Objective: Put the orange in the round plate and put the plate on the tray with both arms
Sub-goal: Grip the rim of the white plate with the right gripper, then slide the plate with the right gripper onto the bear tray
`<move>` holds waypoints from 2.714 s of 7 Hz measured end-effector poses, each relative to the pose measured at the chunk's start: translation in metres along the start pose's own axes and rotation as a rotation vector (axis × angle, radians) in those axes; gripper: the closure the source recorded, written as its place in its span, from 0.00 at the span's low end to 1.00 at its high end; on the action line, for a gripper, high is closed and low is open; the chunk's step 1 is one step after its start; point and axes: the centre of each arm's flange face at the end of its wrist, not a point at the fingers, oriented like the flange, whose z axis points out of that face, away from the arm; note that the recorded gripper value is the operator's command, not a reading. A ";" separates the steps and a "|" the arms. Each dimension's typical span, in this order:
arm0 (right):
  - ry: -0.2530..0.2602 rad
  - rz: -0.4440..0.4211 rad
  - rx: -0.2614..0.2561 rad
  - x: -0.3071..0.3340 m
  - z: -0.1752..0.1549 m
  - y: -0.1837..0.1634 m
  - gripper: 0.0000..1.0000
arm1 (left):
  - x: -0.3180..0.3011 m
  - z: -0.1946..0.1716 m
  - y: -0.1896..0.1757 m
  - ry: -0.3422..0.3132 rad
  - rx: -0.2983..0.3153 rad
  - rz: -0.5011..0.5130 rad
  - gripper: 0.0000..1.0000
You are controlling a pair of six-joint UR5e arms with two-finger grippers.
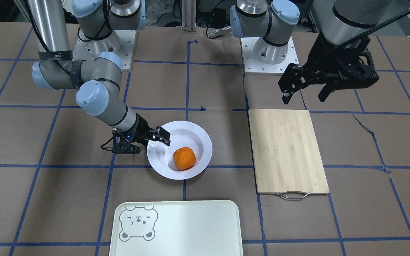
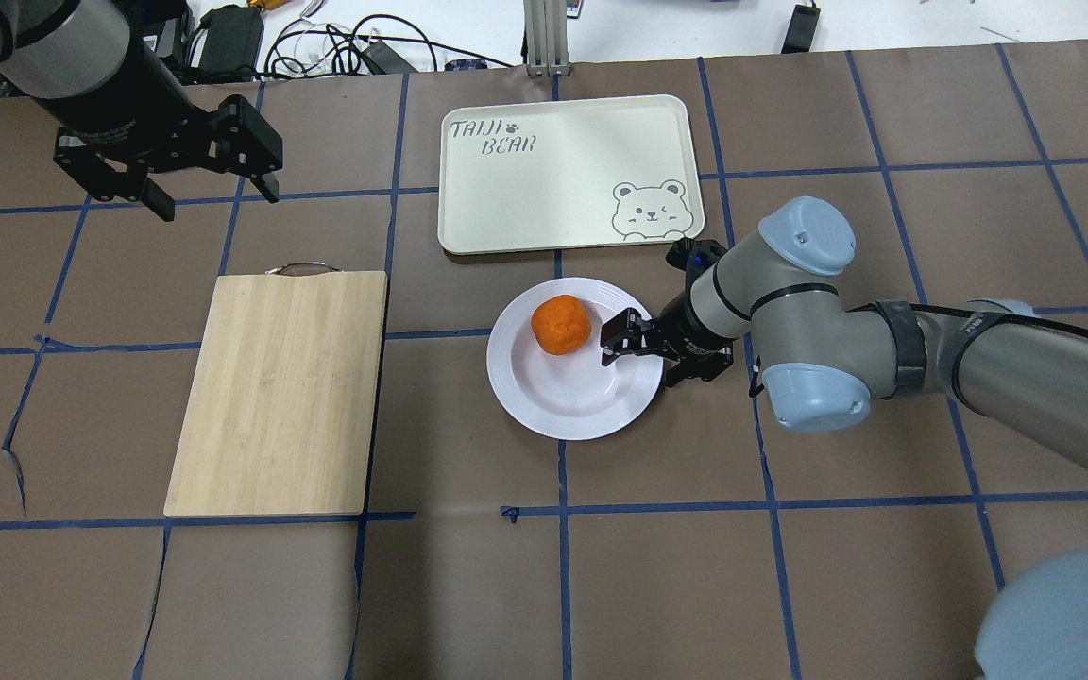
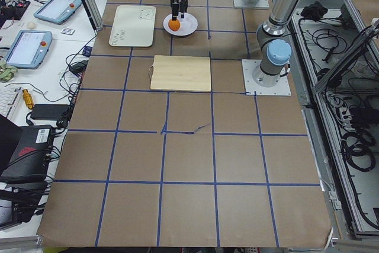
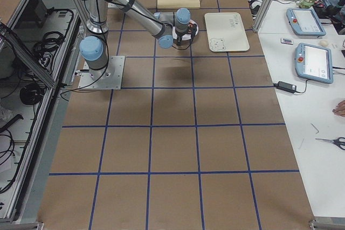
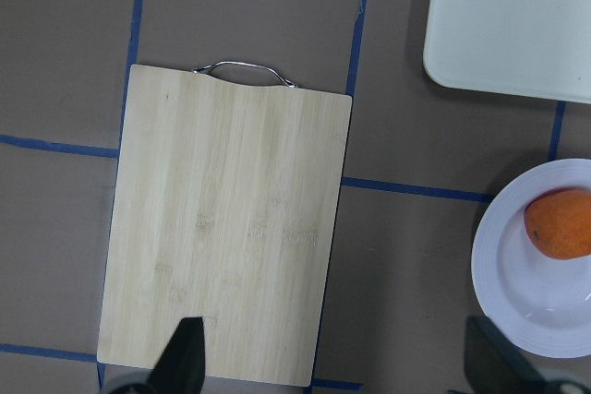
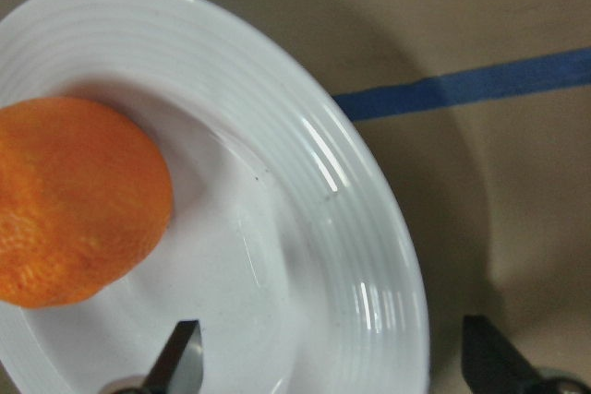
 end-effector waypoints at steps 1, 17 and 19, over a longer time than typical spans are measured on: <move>-0.002 0.014 -0.001 0.000 0.001 -0.002 0.12 | 0.000 0.000 0.001 0.002 -0.001 0.018 0.00; -0.080 0.190 0.066 -0.052 -0.047 -0.048 0.96 | -0.001 0.011 0.009 -0.007 -0.025 0.030 0.00; -0.115 0.174 0.124 -0.077 -0.078 -0.091 0.95 | -0.002 0.013 0.011 -0.008 -0.029 0.030 0.00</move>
